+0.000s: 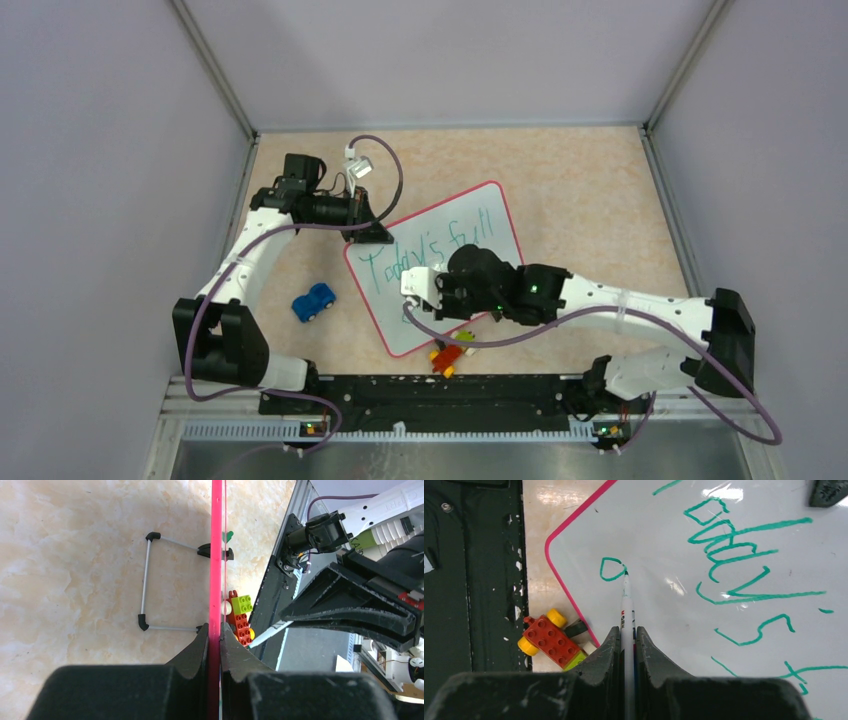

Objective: Write a sentence on the whiteboard

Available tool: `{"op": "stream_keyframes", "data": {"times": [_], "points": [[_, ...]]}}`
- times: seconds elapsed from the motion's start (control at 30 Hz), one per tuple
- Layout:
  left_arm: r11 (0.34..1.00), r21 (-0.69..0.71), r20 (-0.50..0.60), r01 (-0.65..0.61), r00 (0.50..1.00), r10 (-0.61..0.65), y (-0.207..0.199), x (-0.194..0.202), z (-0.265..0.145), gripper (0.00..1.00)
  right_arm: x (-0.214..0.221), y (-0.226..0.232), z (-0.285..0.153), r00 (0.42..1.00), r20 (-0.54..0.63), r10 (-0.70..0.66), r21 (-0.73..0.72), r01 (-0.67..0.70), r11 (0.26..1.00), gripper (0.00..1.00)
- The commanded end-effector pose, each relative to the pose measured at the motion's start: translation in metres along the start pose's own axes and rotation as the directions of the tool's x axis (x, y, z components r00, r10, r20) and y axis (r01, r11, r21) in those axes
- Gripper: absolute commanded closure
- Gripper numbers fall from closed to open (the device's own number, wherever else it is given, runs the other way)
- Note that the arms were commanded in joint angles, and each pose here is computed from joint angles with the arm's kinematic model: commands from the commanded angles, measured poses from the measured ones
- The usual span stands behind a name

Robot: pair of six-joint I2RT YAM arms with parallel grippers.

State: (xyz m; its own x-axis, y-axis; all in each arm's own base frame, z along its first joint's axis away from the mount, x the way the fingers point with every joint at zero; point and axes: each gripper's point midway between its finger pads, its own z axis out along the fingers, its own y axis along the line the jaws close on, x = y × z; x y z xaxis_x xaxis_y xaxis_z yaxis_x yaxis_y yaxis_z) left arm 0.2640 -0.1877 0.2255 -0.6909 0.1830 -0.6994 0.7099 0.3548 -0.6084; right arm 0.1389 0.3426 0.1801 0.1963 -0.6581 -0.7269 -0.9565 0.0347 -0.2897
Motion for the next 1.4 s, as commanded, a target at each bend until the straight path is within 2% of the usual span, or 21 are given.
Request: {"op": "stream_keyframes", "data": {"times": [0.0, 0.4, 0.93, 1.37], "points": [[1.000, -0.024, -0.008, -0.003, 1.000, 0.002, 0.004, 0.003, 0.000, 1.00, 0.005, -0.018, -0.009, 1.000, 0.002, 0.016, 0.063, -0.016, 0.998, 1.00], [1.000, -0.013, -0.007, 0.002, 1.000, -0.002, 0.003, 0.002, 0.001, 1.00, 0.020, -0.049, -0.012, 0.995, -0.050, 0.082, 0.186, -0.071, 0.980, 1.00], [1.000, -0.013, -0.007, -0.004, 1.000, 0.004, 0.002, 0.002, 0.000, 1.00, 0.007, -0.042, 0.008, 0.997, -0.042, 0.072, 0.110, -0.067, 0.992, 1.00], [1.000, -0.009, -0.013, 0.002, 1.000, -0.002, 0.005, 0.005, 0.002, 1.00, 0.039, -0.014, 0.016, 0.990, -0.126, 0.062, 0.037, -0.058, 0.998, 1.00]]}}
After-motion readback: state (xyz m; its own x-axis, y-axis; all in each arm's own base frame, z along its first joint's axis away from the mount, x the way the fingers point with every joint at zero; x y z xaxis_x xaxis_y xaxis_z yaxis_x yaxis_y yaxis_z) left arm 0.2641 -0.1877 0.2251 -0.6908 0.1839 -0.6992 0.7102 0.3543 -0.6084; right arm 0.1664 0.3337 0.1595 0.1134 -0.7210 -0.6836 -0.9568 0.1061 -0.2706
